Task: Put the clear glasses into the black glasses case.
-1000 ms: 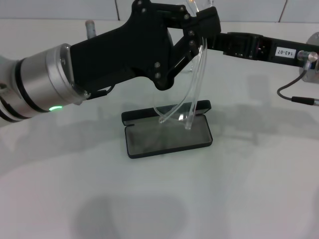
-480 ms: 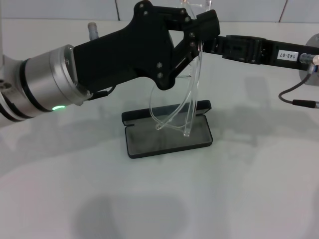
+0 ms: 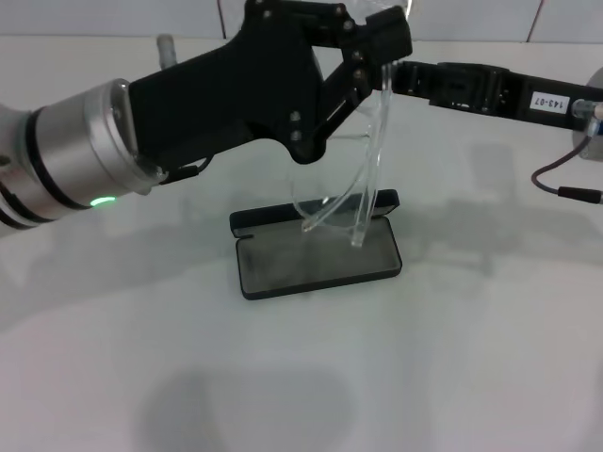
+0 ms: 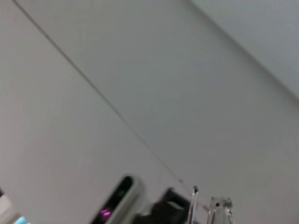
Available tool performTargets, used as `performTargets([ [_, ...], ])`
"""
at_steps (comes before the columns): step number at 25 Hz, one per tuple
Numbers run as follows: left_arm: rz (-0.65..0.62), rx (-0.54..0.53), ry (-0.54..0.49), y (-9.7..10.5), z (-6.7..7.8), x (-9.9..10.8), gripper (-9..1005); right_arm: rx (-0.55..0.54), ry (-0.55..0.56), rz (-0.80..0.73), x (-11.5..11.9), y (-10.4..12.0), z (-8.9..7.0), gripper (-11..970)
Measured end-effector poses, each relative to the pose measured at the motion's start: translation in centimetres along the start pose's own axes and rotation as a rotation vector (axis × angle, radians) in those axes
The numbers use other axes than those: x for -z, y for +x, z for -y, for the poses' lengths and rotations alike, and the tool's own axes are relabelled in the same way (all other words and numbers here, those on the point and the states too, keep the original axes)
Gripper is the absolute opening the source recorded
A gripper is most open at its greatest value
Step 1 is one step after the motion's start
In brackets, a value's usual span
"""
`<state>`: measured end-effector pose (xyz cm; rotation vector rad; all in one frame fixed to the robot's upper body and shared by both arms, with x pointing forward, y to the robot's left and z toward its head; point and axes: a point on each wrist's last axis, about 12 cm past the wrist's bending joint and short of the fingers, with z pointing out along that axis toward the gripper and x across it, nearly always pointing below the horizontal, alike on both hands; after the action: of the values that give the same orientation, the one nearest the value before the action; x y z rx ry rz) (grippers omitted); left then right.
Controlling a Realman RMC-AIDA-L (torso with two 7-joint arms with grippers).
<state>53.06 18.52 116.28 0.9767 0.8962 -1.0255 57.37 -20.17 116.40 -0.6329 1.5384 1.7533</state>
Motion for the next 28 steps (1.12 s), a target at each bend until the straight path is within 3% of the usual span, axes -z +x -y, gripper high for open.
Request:
performTargets([
  [9, 0.025, 0.000, -0.016, -0.7, 0.8, 1.3, 41, 0.043, 0.085, 0.022, 1.2, -0.2, 0.5, 40],
  [11, 0.022, 0.011, -0.026, -0.8, 1.1, 1.8, 41, 0.149, 0.164, -0.027, 2.3, -1.7, -0.2, 40],
  [13, 0.015, 0.018, -0.042, -0.8, 1.2, 2.4, 41, 0.189, 0.212, -0.060, 2.7, -2.6, -0.7, 40],
  [20, 0.007, 0.052, -0.087, -0.6, 1.9, 3.9, 41, 0.458, 0.410, -0.352, 0.7, -7.1, -4.3, 40],
  [23, -0.001, 0.060, -0.101, -0.5, 2.2, 4.4, 41, 0.595, 0.456, -0.487, -0.9, -7.7, -6.1, 40],
  [28, -0.007, 0.064, -0.133, -0.7, 2.2, 5.4, 41, 0.810, 0.462, -0.642, -3.0, -8.1, -10.3, 40],
])
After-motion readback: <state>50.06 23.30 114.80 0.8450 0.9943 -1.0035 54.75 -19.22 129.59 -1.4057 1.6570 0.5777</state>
